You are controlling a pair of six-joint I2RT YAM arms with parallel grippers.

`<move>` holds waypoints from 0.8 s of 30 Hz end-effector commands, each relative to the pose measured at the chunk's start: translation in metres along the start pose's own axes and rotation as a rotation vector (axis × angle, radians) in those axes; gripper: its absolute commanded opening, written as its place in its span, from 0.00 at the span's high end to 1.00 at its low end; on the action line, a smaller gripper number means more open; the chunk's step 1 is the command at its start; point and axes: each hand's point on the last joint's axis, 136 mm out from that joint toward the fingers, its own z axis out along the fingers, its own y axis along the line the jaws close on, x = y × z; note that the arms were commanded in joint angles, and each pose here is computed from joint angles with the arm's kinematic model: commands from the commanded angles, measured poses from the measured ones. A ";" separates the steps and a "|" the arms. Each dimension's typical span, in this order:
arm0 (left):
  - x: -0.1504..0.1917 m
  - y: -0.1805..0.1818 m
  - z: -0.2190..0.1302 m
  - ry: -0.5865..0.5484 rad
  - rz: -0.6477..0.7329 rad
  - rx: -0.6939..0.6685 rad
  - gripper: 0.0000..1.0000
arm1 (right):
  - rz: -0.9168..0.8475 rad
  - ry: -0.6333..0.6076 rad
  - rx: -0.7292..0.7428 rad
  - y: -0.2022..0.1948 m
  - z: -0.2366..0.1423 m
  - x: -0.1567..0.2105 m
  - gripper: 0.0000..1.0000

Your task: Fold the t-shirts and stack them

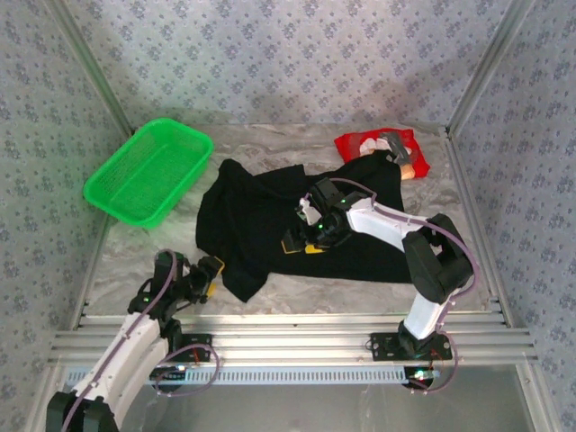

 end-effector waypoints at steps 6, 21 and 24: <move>0.004 -0.031 0.021 0.015 0.112 0.084 0.31 | -0.017 -0.019 -0.039 0.013 -0.004 -0.010 0.19; 0.010 -0.091 0.049 0.114 0.421 0.015 0.34 | 0.000 -0.036 -0.022 0.003 -0.012 0.005 0.19; 0.010 -0.097 0.047 0.124 0.475 -0.003 0.34 | 0.002 -0.042 -0.022 0.001 -0.014 0.005 0.19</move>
